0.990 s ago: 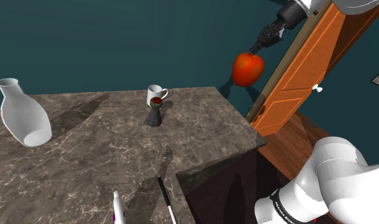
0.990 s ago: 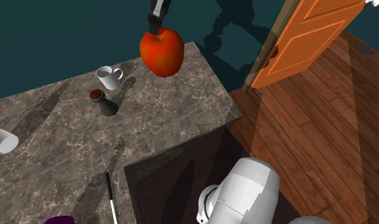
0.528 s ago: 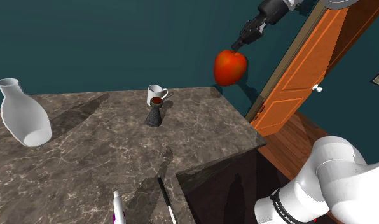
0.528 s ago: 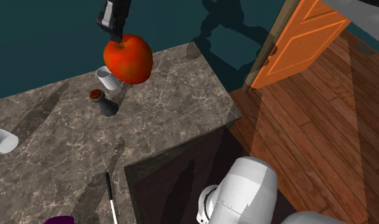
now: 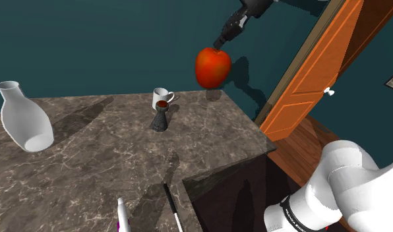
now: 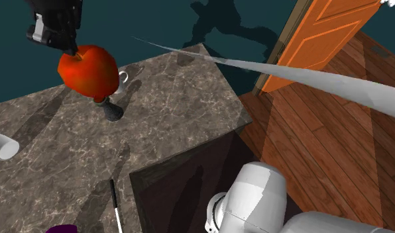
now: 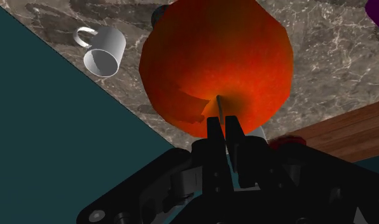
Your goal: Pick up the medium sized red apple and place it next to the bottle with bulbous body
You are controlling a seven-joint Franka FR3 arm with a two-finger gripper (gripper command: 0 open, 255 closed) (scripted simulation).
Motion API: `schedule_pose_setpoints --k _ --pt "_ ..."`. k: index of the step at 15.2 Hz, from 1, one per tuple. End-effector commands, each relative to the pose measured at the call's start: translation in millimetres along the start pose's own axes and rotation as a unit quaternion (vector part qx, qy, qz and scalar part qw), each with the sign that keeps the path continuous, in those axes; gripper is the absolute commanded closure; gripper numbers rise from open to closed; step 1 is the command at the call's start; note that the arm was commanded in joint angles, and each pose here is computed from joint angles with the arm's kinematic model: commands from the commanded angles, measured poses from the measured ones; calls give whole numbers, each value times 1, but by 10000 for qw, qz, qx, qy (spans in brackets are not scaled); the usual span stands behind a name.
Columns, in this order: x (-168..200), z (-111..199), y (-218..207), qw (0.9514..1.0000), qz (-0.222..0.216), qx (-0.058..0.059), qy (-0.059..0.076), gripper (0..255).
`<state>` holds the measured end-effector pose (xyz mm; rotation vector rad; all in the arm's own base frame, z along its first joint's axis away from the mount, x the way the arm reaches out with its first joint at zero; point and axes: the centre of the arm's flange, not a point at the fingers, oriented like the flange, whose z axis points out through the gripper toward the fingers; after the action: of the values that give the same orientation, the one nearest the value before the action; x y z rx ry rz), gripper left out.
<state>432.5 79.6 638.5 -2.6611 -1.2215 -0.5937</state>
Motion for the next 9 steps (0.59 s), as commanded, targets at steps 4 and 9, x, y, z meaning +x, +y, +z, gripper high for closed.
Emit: schedule_pose_setpoints --k 4,9 --pt "56 25 -32 10000 3 0 5 255" --pt "110 49 -61 10000 3 0 5 255"
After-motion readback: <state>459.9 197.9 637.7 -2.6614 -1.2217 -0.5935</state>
